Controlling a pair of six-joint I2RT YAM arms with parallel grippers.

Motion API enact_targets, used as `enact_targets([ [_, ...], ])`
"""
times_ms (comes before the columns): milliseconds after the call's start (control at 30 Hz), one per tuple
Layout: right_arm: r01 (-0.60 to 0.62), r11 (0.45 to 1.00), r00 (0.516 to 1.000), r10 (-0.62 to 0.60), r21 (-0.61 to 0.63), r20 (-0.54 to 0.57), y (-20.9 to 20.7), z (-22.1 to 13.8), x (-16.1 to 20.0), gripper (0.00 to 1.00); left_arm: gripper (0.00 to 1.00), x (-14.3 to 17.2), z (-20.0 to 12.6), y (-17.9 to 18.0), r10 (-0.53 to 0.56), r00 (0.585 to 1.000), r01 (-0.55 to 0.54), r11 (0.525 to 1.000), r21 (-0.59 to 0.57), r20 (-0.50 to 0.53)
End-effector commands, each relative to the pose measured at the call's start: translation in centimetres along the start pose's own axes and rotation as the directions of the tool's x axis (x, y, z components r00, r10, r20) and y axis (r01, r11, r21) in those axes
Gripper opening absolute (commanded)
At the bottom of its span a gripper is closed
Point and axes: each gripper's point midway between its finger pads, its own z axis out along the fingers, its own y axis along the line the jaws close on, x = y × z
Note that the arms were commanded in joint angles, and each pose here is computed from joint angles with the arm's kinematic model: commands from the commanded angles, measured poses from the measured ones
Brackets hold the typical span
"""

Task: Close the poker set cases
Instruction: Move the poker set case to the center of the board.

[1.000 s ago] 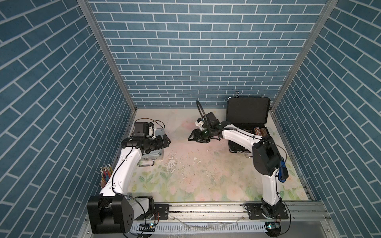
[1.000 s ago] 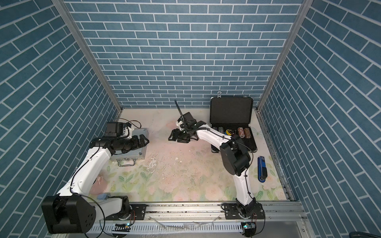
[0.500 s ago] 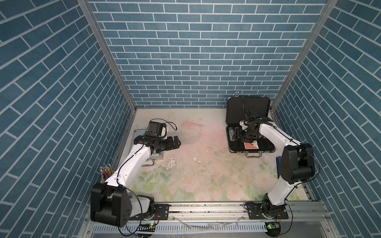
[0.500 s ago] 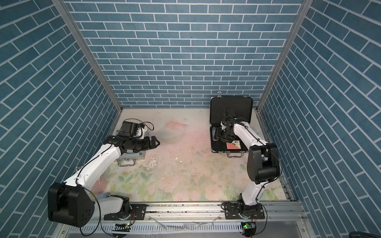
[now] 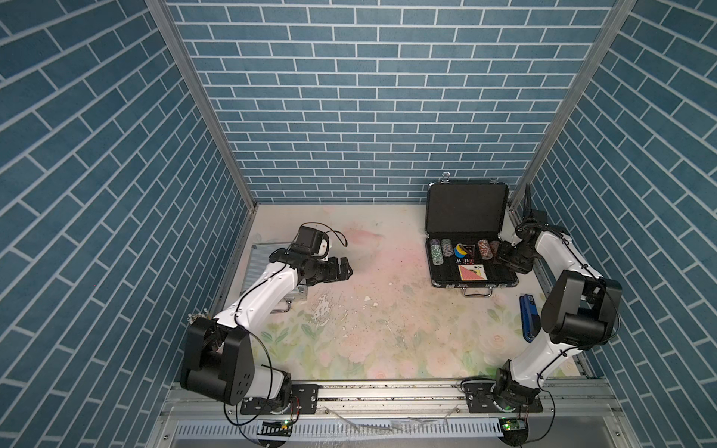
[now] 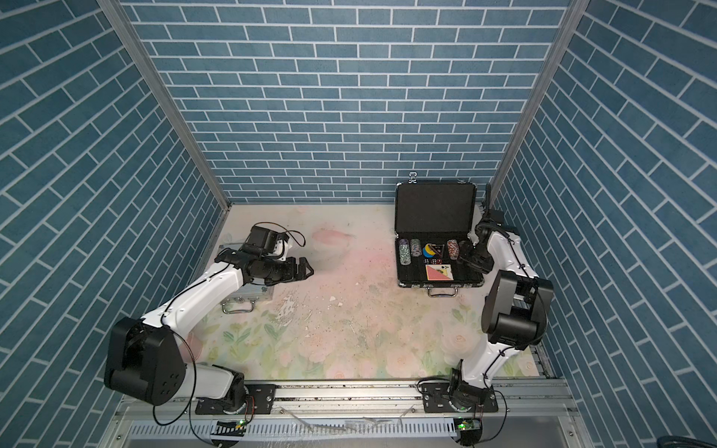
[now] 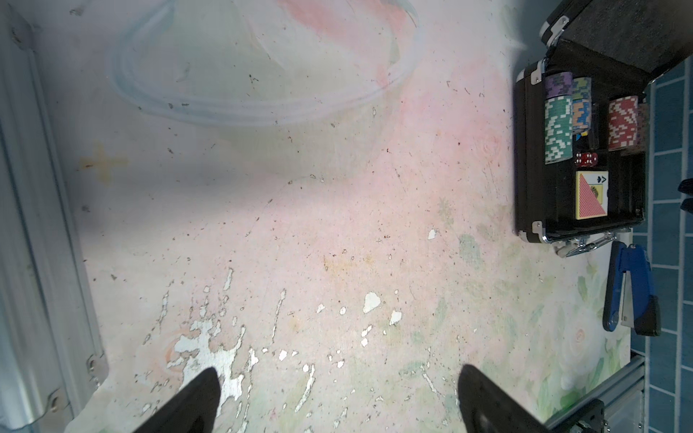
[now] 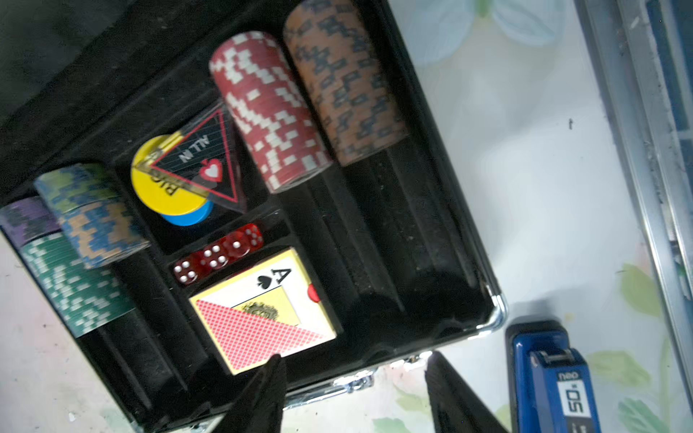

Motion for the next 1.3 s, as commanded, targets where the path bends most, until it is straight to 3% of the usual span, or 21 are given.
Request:
enact_targets([
  [0,0.021,1.0,0.999,-0.021,0.015,-0.024,-2.2,0.7,-0.3,0.6,1.0,-0.7,0.3,-1.1,0.019,1.0,-0.02,1.0,0.024,0.006],
  [400,0.045,0.997,0.999,-0.047,-0.066,-0.027,-4.0,3.9,-2.9,0.6,1.0,-0.6,3.2,-2.0,0.035,0.998,-0.032,0.998,0.058,-0.05],
  [633,0.044,0.992,0.995,-0.054,-0.115,-0.082,-3.6,6.6,-2.5,0.52,1.0,-0.9,3.7,-2.2,0.04,0.998,-0.036,0.997,0.062,-0.057],
  [933,0.042,0.992,0.991,-0.056,-0.116,-0.121,-3.8,8.2,-1.7,0.27,1.0,-0.7,4.0,-2.1,0.039,0.997,-0.035,0.997,0.064,-0.065],
  [1267,0.094,0.982,0.978,-0.121,-0.161,-0.167,-1.3,9.2,-0.2,0.03,1.0,-0.4,4.1,-2.0,0.039,0.997,-0.035,0.998,0.061,-0.07],
])
